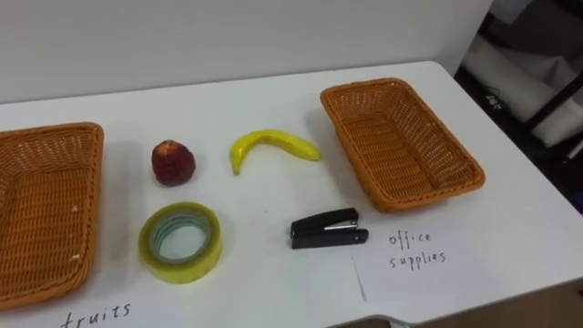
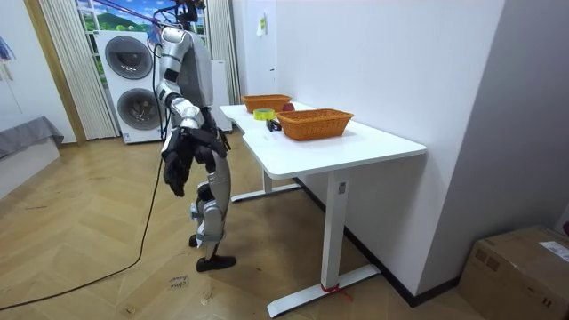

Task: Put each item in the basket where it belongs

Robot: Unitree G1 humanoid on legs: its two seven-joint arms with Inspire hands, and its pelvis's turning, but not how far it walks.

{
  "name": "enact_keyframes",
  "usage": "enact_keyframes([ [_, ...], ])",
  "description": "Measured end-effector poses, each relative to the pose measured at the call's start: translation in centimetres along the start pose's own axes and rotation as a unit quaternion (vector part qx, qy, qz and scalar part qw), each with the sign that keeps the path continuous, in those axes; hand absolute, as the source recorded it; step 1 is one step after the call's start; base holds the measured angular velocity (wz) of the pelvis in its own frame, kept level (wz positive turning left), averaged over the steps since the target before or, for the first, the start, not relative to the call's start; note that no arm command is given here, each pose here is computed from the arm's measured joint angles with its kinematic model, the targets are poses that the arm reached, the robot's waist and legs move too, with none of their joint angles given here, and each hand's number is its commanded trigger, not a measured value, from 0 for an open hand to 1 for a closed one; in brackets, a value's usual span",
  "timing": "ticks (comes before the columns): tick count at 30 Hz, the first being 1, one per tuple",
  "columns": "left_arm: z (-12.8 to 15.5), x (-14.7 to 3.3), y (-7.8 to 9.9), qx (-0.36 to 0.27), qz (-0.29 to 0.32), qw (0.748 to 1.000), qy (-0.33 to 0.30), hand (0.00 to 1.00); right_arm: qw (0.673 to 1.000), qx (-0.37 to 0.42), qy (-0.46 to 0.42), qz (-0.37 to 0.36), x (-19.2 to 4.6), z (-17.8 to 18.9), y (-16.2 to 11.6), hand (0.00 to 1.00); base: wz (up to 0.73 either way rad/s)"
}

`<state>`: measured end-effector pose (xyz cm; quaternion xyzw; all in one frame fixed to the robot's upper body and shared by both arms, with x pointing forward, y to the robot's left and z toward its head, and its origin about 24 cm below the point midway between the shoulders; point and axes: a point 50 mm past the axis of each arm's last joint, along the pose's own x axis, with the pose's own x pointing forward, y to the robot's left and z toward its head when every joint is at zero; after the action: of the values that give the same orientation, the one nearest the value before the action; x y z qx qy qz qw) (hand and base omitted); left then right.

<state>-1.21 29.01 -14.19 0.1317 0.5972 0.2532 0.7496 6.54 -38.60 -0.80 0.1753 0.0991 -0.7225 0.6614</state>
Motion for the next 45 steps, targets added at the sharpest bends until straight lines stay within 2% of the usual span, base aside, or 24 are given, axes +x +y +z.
enact_keyframes([
  [5, -0.2, -0.1, -0.3, 0.013, -0.002, 1.000, -0.004, 0.00, 0.996, 0.044, -0.066, 0.046, -1.8, 3.0, 2.2, 0.00, 0.00],
  [10, -1.0, -0.2, -0.1, 0.021, -0.001, 1.000, 0.006, 0.00, 0.986, 0.038, -0.141, 0.084, -3.7, 5.1, 3.5, 0.00, 0.00],
  [26, -1.6, -0.3, -0.7, 0.031, -0.013, 0.999, 0.012, 0.00, 0.940, 0.113, -0.228, 0.225, -8.6, 9.7, 6.8, 0.00, 0.00],
  [35, -0.6, 0.0, -1.6, 0.039, -0.026, 0.999, 0.008, 0.00, 0.897, 0.099, -0.333, 0.275, -12.2, 10.9, 9.3, 0.00, 0.01],
  [45, -2.0, -0.1, -1.9, 0.076, -0.035, 0.996, 0.038, 0.00, 0.812, 0.065, -0.466, 0.345, -17.1, 12.4, 10.6, 0.00, 0.04],
])
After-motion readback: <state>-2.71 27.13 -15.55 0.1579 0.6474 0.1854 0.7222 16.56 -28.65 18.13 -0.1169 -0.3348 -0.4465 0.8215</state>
